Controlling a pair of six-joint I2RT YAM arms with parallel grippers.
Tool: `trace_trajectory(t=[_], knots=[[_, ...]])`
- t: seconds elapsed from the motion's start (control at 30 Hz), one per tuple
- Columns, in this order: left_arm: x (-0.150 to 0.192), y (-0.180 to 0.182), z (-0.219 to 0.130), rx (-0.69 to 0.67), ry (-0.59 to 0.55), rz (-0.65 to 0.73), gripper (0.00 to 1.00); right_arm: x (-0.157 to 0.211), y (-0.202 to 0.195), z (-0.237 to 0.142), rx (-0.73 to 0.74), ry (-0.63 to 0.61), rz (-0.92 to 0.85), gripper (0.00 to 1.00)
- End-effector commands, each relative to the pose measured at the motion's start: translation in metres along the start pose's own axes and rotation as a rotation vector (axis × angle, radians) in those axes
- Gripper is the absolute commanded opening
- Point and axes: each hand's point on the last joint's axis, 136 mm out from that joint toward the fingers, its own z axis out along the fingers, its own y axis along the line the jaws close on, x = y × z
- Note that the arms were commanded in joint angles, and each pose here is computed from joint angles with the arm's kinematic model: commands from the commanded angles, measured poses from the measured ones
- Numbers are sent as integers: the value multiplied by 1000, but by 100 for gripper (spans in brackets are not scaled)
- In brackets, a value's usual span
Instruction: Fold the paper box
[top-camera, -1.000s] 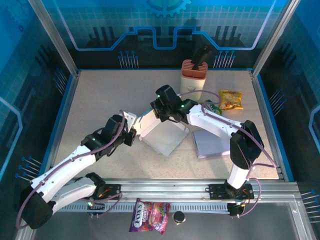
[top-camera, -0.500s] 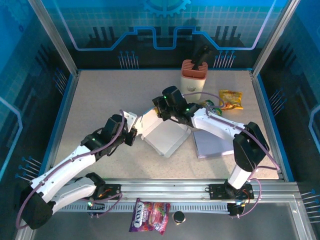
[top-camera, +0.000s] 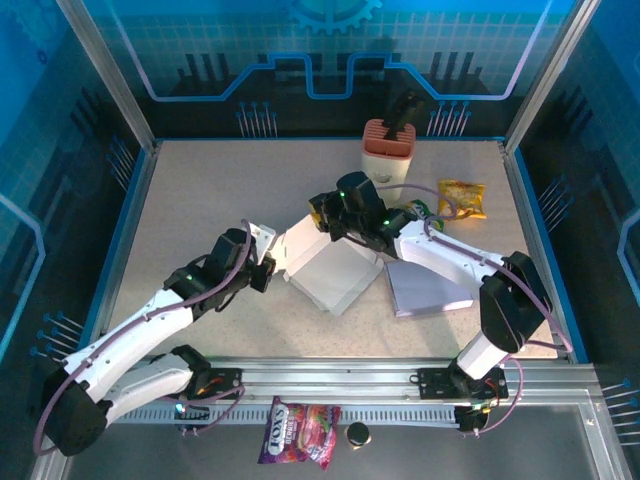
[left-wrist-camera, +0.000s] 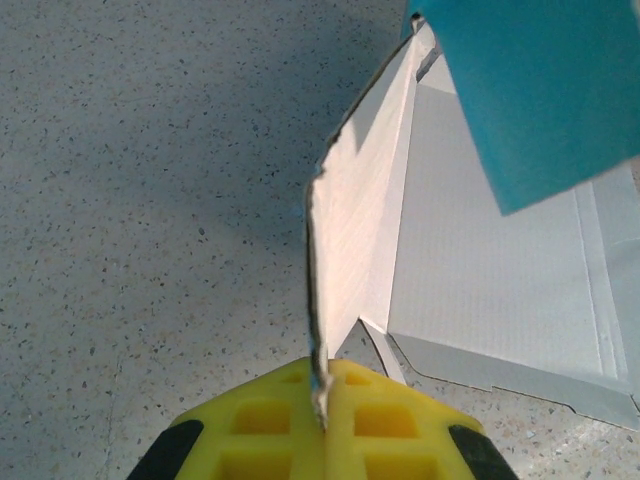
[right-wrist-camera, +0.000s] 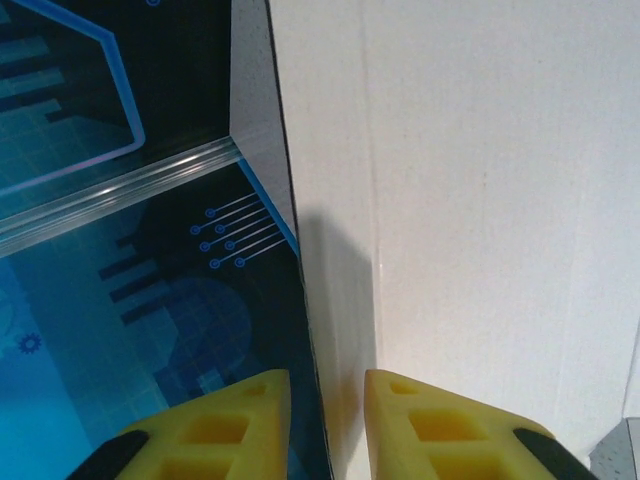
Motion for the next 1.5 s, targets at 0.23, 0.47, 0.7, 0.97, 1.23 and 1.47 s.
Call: trace_trajectory(t=[0.23,0.47,0.7,0.97,1.23,1.47], knots=[[-7,-2,-2,21,-24,9,3,-8,-5,8,27,56,-10,25],[-6,0,-1,26,-18,-1,3,-9,-6,9,43,83,-20,21],[-7,2,-2,24,-21,-7,3,-7,-11,12,60,104,-15,12],[-5,7,-1,20,-18,-26,3,-10,-7,10,44,82,-10,5],[-6,16,-2,30,-16,-84,4,-6,-6,10,18,88,-4,0],[-22,25,-12,73,-47,-203,51,-8,-3,17,-80,-12,7,0]])
